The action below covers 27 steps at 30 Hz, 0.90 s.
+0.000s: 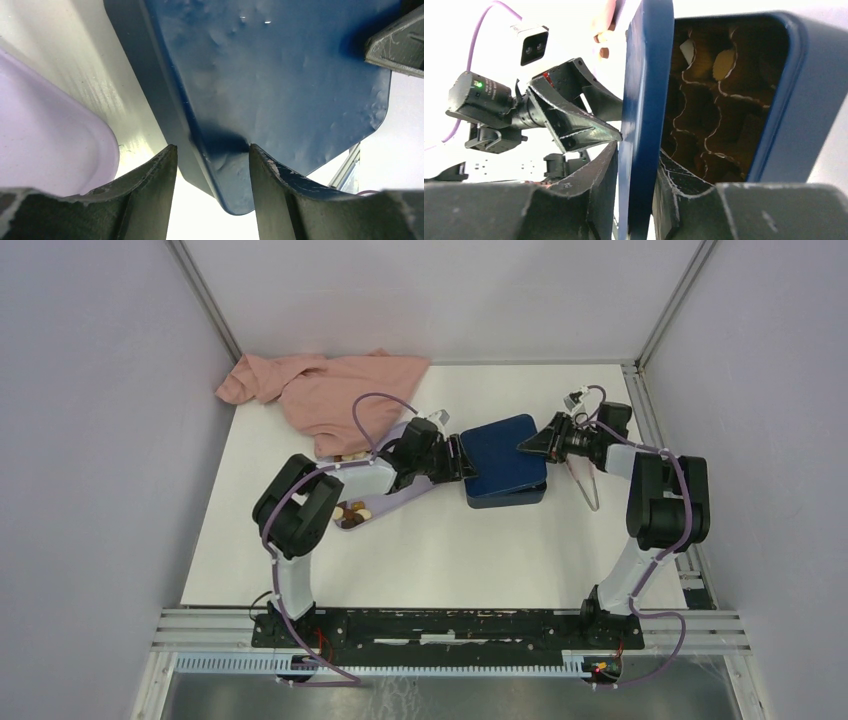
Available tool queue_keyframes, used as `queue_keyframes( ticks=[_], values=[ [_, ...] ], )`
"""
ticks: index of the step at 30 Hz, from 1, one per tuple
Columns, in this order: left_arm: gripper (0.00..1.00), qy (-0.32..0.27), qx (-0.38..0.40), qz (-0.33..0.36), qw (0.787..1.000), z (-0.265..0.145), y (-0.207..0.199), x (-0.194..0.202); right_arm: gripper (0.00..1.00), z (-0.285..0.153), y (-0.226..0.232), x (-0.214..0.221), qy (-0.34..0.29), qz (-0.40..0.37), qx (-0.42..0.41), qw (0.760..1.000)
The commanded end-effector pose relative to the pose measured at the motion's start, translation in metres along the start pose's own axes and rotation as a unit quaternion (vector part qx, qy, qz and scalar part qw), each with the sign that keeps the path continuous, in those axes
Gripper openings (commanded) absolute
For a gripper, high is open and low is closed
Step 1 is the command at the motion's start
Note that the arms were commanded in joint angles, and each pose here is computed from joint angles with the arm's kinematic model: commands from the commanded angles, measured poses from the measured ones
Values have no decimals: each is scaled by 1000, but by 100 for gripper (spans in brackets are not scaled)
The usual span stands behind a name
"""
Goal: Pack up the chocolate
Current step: Close the box lid on the packing box.
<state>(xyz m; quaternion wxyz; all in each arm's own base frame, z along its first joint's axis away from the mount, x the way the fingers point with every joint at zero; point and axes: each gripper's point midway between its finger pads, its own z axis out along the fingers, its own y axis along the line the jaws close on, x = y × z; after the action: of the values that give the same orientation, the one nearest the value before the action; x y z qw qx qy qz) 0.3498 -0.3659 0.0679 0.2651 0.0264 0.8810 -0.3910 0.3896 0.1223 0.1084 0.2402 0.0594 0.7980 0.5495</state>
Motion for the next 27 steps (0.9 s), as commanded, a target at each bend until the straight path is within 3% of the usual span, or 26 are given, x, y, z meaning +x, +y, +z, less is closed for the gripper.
queue_keyframes(
  ticks=[1, 5, 8, 14, 20, 24, 27],
  values=[
    [60, -3, 19, 35, 999, 6, -15, -9, 35, -5, 3, -18, -5, -63, 19, 998],
    [60, -2, 13, 36, 999, 7, -13, -10, 39, -9, -5, -23, 5, -95, 48, 994],
    [60, -2, 7, 39, 999, 8, -12, -11, 48, -18, -16, -31, 12, -131, 95, 987],
    [60, 6, 0, 45, 999, 11, -10, -10, 50, -41, -27, -44, 7, -194, 148, 970],
    [60, 12, -4, 49, 999, 12, -10, -11, 51, -68, -19, -66, -8, -336, 216, 917],
    [60, 13, -6, 50, 999, 13, -12, -11, 44, -82, -25, -76, -17, -387, 274, 880],
    [60, 14, -5, 50, 999, 15, -14, -12, 25, -85, -43, -75, -4, -380, 311, 871]
  ],
)
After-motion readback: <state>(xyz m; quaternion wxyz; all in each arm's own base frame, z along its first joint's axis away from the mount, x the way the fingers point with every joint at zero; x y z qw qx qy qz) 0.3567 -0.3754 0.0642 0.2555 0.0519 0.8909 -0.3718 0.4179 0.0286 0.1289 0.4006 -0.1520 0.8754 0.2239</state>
